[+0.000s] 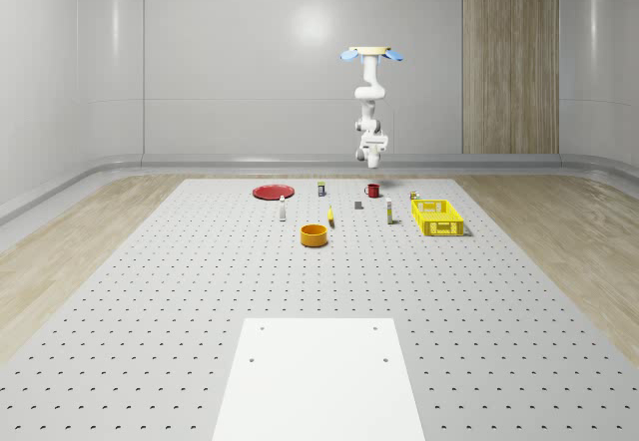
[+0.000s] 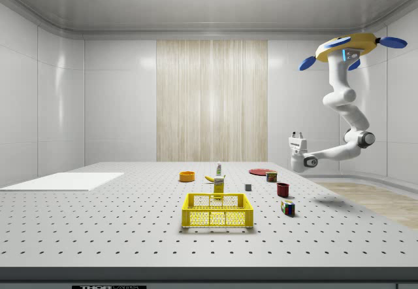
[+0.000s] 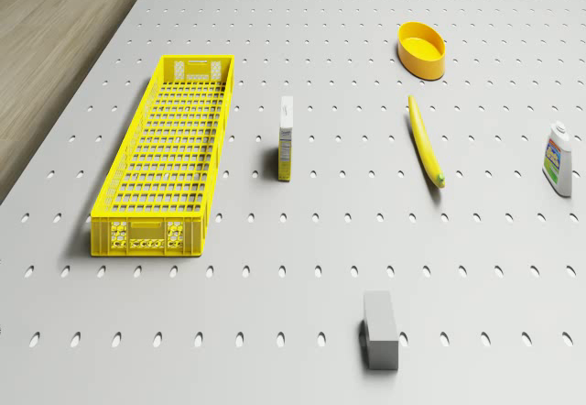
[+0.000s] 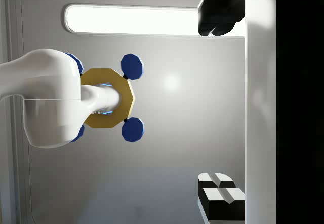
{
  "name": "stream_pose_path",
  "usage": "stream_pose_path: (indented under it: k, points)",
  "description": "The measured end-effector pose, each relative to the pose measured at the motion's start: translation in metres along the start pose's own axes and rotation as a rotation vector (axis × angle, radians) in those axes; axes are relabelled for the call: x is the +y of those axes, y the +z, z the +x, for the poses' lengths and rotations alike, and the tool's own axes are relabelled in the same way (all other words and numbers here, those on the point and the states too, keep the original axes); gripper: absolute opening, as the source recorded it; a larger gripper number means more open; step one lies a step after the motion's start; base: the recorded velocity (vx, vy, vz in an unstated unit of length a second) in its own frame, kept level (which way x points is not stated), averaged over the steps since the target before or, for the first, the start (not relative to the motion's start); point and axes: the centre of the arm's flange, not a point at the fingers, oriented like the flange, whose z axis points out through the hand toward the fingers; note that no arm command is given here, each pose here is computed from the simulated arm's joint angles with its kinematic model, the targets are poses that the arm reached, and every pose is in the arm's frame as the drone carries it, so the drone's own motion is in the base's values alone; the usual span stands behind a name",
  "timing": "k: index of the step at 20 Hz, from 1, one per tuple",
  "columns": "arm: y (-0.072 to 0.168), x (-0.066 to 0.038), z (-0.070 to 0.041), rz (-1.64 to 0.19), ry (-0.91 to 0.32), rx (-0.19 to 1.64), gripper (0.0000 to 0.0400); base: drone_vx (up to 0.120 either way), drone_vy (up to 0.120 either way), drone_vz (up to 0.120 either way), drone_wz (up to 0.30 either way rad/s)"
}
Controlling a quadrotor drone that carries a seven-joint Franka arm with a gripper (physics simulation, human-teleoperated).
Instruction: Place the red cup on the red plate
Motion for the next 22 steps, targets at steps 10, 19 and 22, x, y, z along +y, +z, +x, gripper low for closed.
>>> stream_pose_path:
  k: [10, 19, 22]
  points:
    - [0.002, -0.014, -0.015, -0.142, -0.003, 0.152, 0.0400, 0.120, 0.000, -0.024, 0.000]
    - [0.048, -0.058, -0.061, -0.715, -0.017, 0.730, 0.0400, 0.018, 0.000, -0.102, 0.000]
    - [0.095, -0.068, -0.071, -1.067, -0.025, 1.079, 0.0400, 0.000, 0.000, -0.120, 0.000]
